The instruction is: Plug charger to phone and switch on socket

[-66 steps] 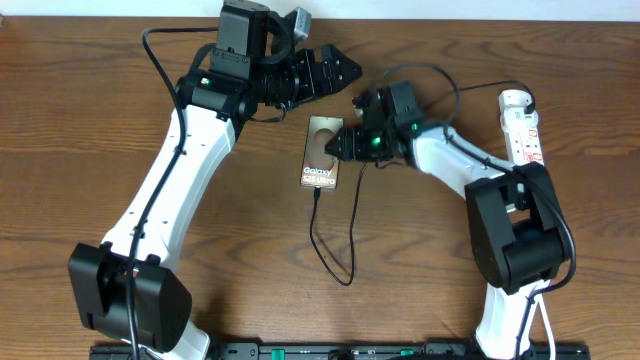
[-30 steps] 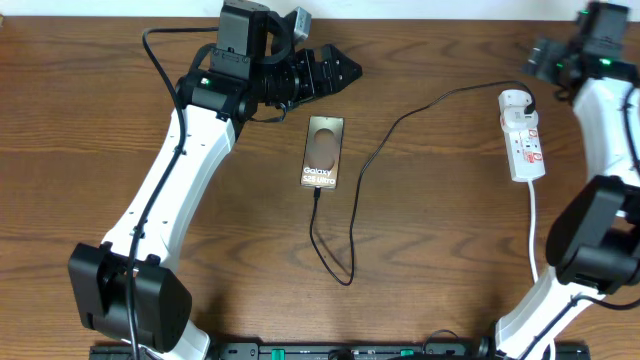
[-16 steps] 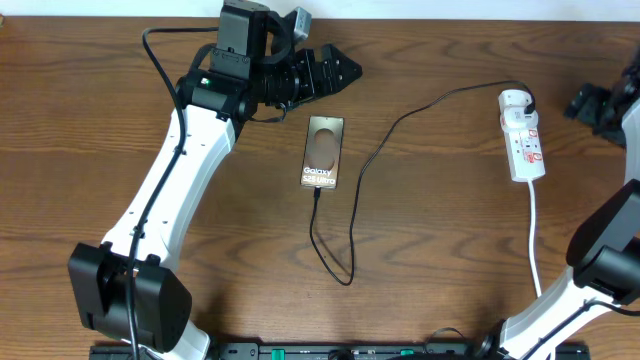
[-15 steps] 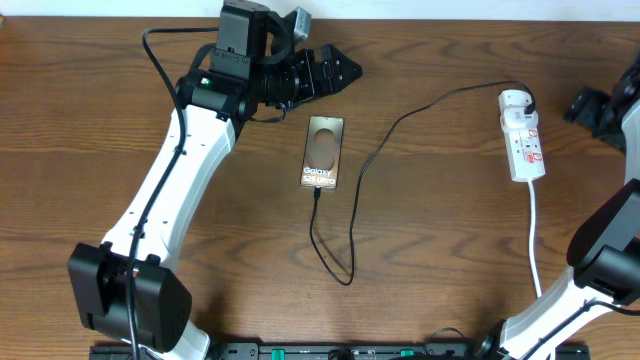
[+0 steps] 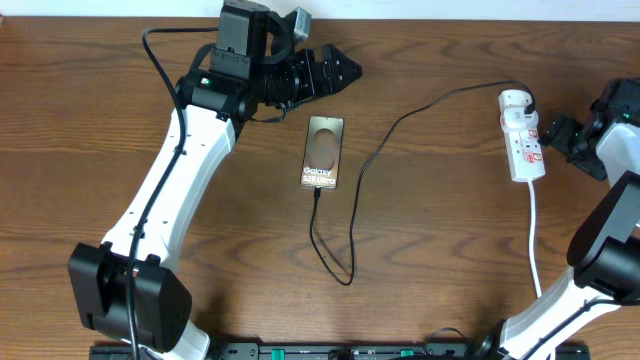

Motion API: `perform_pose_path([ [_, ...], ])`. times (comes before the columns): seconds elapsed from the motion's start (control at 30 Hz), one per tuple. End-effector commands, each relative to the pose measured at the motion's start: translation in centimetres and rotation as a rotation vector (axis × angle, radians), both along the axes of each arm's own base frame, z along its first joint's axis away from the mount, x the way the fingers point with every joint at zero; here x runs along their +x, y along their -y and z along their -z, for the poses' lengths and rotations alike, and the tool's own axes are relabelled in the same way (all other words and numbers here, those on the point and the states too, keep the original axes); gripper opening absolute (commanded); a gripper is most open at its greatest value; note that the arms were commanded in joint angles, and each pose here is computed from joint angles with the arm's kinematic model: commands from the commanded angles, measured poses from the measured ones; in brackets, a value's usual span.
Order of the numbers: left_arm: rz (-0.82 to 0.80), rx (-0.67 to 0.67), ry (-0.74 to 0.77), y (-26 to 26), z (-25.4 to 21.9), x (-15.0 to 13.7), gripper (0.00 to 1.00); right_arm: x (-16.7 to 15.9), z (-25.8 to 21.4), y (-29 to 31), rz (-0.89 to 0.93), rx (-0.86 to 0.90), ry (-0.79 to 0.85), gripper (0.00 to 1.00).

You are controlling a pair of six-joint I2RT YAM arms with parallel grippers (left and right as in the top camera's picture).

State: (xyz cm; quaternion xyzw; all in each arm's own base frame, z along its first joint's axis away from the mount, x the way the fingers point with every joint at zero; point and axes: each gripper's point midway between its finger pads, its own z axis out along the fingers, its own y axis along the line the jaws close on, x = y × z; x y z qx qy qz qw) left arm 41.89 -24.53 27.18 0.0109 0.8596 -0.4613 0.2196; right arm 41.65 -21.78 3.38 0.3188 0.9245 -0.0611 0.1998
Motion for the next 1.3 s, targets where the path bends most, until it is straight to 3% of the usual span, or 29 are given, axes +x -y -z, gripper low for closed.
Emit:
perform_pose_path([
  [0.0,-0.008,0.000,0.021,-0.3,-0.8,0.2,0.93,0.8,-0.2,-0.7,-0.030,0.022,0.065,0.99],
  [0.2,-0.008,0.000,0.021,-0.3,-0.8,0.2,0.93,2.1,0.5,-1.6,-0.070,0.058,0.158,0.99],
  [1.27,-0.008,0.000,0.021,-0.3,-0.8,0.2,0.93,0.5,3.6,-2.8,-0.072,0.126,0.071,0.99],
])
